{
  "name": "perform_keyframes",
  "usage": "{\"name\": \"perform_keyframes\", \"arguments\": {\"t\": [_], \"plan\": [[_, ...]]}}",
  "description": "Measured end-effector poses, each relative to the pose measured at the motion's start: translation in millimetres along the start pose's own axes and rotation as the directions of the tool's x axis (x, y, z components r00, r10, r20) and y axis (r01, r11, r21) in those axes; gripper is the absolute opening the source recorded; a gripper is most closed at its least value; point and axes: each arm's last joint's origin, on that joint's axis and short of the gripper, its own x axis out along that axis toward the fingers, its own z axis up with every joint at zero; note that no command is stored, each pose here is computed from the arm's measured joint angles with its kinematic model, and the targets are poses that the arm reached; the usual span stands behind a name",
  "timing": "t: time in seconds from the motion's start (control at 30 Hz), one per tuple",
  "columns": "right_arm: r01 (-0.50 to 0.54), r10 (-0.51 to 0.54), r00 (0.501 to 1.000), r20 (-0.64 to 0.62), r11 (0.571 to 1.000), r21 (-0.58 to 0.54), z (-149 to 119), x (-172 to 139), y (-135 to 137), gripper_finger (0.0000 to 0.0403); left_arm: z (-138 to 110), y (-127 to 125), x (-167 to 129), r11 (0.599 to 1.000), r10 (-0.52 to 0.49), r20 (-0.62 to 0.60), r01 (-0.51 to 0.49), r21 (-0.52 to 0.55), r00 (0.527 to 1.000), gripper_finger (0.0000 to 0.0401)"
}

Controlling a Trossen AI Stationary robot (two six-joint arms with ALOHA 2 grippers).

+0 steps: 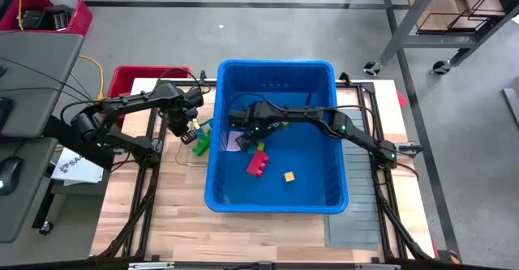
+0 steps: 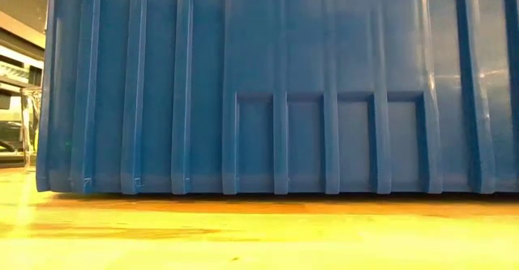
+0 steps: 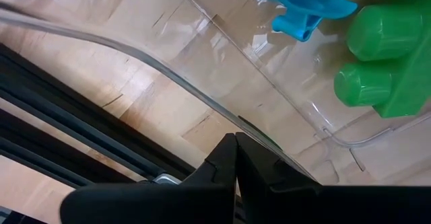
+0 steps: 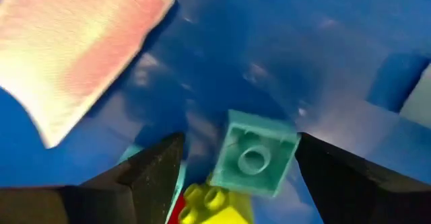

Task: Sort blocks

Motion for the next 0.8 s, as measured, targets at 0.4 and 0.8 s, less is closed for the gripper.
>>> {"name": "perform_keyframes", "arguments": {"t": [0.4,0.8], "plan": [[0.049,-0.049,0.999,0.007,0.999,-0.006,-0.1,11.2,0.3,0.0215,0.1,-0.1,-0.1,1.000,0.000,0.001,0.000,-0.001,1.000,0.0000],[0.165,-0.151,0.976,0.156,0.983,-0.080,-15.6,-48.9,-5.2,0.0104,0.0,-0.2,-0.1,1.000,-0.007,-0.001,0.007,0.000,1.000,0.0000]]}}
